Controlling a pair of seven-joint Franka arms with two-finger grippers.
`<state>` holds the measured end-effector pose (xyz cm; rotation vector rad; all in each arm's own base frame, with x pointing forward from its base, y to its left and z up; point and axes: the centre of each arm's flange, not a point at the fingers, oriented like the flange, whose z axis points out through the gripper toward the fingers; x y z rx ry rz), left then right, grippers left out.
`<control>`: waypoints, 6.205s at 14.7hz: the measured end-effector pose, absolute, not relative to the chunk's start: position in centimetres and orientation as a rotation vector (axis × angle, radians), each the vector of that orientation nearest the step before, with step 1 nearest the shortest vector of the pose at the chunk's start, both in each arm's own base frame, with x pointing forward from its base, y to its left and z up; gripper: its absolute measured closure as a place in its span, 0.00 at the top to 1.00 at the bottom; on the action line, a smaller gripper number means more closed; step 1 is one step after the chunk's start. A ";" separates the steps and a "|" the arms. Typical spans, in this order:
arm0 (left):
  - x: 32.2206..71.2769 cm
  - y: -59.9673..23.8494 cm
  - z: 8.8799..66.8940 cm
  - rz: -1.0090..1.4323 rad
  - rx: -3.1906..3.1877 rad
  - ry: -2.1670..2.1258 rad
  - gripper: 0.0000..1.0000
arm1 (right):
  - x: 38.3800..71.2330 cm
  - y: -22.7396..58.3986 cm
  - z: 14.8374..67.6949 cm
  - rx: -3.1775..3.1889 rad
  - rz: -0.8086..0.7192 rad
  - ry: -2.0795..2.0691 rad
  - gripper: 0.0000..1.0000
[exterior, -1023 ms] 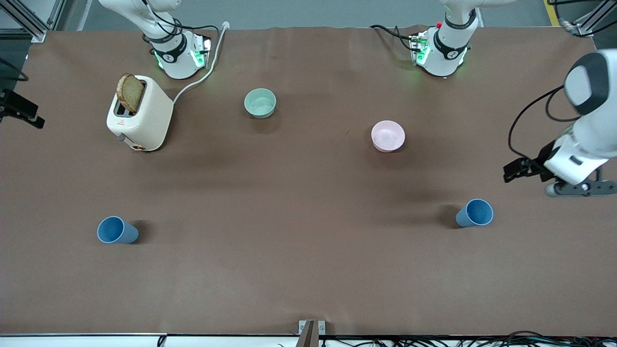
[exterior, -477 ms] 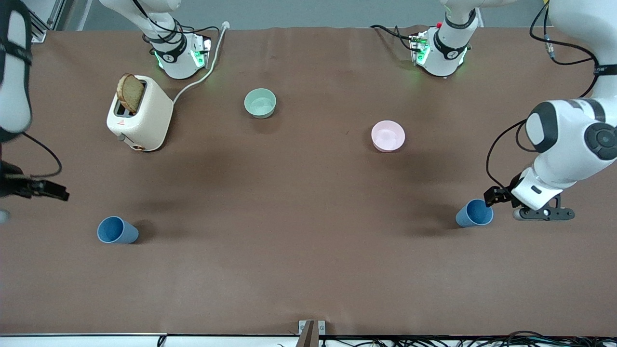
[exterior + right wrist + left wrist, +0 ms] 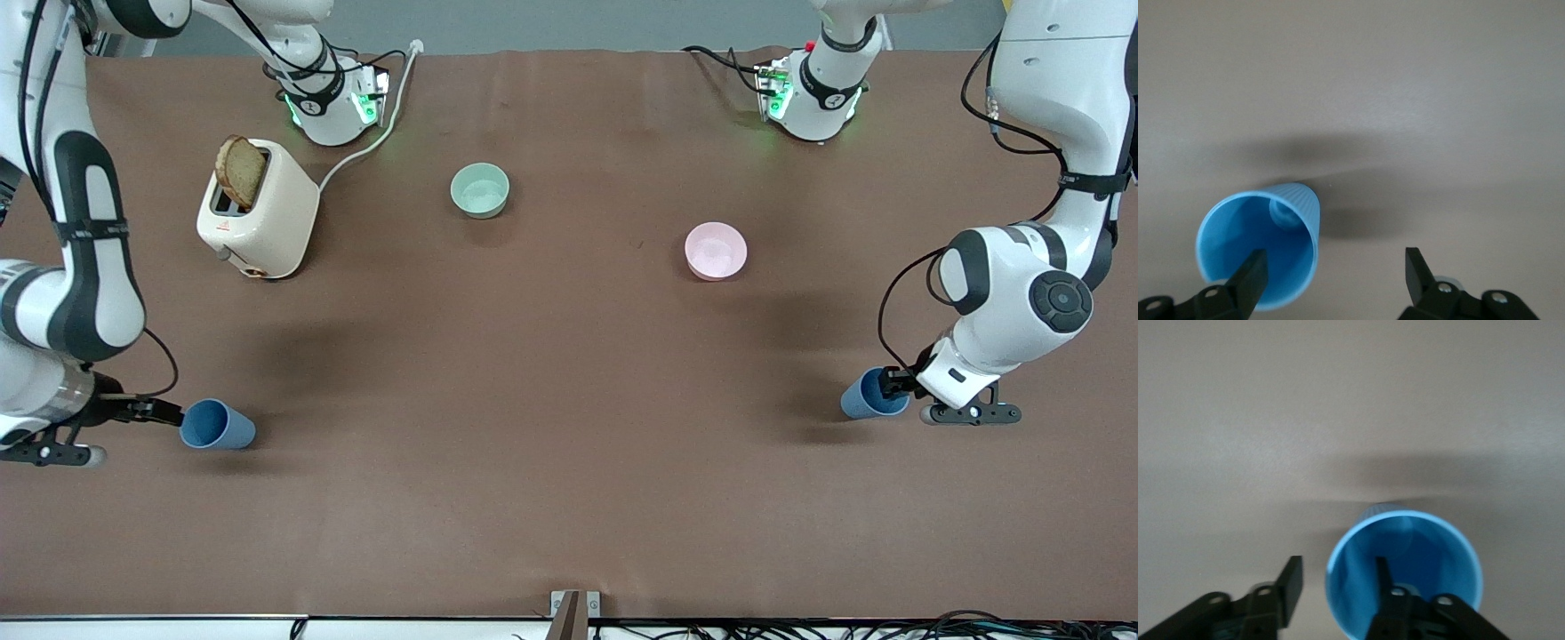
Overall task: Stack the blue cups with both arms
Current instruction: 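Carry the blue cup with the left gripper while the right gripper lifts its cup, then lower the blue cup upright at table center and open the left gripper, then withdraw the left gripper while the right gripper carries its cup toward center, then lower the held blue cup into the standing cup with the right gripper, then open the right gripper and lift it off the stacked cups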
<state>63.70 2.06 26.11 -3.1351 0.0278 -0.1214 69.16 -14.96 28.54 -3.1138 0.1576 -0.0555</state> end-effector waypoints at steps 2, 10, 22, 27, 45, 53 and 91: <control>63.7 2.2 25.9 -0.116 -3.136 0.026 0.23 | 69.5 -15.1 27.0 -3.091 -0.099 0.169 0.85; 63.5 -9.3 29.7 -0.078 -3.227 -0.110 0.05 | 69.0 -15.1 25.1 -3.064 -0.089 0.184 0.27; 52.7 -44.8 28.4 -0.005 -3.217 -0.612 0.05 | 67.3 -11.8 40.3 -2.998 -0.061 0.115 0.05; 52.6 -45.8 26.9 0.017 -3.203 -0.648 0.30 | 62.6 -10.1 53.0 -3.078 -0.065 0.054 0.05; 56.9 -12.3 65.2 -0.210 -3.044 -0.130 1.00 | 52.3 24.3 60.2 -3.032 -0.079 0.389 0.05; 54.0 -7.8 65.7 -0.127 -3.059 0.039 1.00 | 54.5 38.0 47.1 -2.928 -0.003 0.634 0.05; 53.5 -6.4 64.9 -0.025 -3.125 0.002 1.00 | 55.2 46.4 38.3 -2.950 -0.185 0.607 0.95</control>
